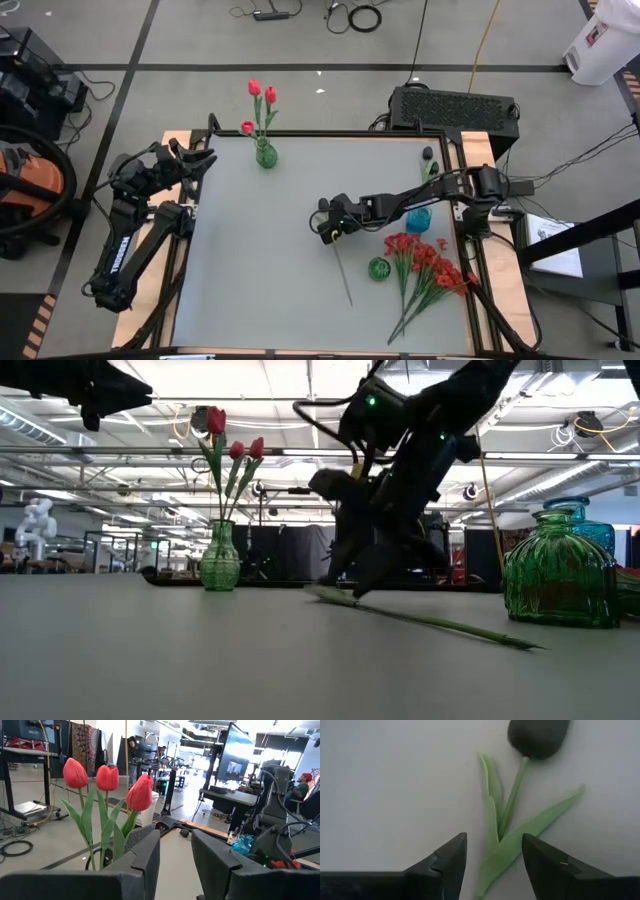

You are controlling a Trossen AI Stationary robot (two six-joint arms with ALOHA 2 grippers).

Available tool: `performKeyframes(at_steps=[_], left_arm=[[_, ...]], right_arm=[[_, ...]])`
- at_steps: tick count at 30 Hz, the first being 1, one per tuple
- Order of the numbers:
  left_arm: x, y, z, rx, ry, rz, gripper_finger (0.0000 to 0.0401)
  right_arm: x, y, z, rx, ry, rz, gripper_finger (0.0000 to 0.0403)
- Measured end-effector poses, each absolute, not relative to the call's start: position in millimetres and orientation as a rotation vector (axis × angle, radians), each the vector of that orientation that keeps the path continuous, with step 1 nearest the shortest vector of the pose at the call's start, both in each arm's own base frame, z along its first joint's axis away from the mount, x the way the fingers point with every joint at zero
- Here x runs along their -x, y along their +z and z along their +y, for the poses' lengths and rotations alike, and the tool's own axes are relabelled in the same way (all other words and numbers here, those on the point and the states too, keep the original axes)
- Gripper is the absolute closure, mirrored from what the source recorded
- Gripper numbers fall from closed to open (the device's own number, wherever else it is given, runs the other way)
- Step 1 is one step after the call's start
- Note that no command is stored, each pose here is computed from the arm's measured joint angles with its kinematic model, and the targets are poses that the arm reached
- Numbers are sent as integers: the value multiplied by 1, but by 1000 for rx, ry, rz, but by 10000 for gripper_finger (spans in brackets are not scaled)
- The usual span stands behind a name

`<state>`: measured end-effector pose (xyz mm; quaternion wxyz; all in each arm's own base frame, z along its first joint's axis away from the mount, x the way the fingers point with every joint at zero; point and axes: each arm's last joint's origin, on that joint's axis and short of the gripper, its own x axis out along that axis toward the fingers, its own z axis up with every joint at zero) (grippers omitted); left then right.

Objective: Sort flowers into vase by color
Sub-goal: Put the bottom left black flower into the blue vase

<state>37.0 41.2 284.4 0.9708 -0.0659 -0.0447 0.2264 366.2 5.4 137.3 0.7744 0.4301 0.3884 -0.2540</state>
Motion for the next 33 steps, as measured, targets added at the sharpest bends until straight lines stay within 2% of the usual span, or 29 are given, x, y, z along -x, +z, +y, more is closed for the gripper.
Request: performKeyframes(at_steps=[13,18,27,33], left_arm=[[-37,284,41,131,457,-89,283],[-37,284,41,131,457,-89,283],[-37,282,41,150,458,-75,283],[-37,282,41,153,458,-73,283]], right_arm=[[-374,128,7,-952,-534,851,228],[-378,132,7,-949,-524,848,272],[-377,131,7,-944,-533,865,388],[-377,131,7,-935,-530,866,398]])
